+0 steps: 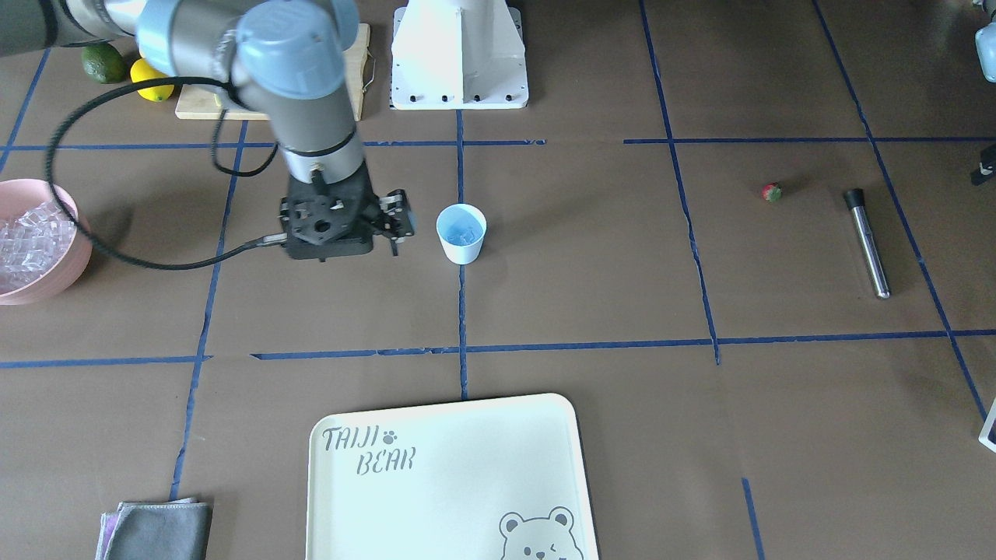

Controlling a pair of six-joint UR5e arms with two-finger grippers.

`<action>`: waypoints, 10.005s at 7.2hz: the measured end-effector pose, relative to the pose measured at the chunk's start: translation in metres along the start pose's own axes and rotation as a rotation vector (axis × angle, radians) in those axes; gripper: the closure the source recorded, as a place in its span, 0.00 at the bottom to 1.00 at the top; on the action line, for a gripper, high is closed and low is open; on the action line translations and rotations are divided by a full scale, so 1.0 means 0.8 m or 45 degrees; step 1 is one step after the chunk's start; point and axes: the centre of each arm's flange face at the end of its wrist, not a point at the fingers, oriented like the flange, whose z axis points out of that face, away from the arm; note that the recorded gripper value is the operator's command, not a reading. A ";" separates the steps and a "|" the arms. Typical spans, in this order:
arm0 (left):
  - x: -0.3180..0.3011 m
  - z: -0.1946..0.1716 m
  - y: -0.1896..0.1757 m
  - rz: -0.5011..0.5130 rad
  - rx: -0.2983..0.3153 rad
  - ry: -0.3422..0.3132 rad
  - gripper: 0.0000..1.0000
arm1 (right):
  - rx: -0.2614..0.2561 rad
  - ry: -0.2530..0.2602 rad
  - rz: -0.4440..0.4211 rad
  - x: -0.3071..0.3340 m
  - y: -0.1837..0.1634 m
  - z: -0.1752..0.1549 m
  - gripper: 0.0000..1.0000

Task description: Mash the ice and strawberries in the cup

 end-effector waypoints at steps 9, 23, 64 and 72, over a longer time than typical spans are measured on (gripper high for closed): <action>0.070 -0.090 -0.124 0.080 0.193 -0.004 0.00 | -0.141 0.033 -0.377 0.677 0.081 -0.066 0.01; 0.303 0.155 0.023 -0.051 0.119 0.059 0.00 | -0.148 0.043 -0.146 0.741 0.162 -0.075 0.01; 0.826 0.004 -0.146 -0.192 0.258 -0.012 0.00 | -0.147 0.036 -0.145 0.739 0.170 -0.077 0.01; 0.213 -0.022 -0.098 0.077 0.104 -0.164 0.00 | -0.147 0.035 -0.145 0.738 0.175 -0.077 0.01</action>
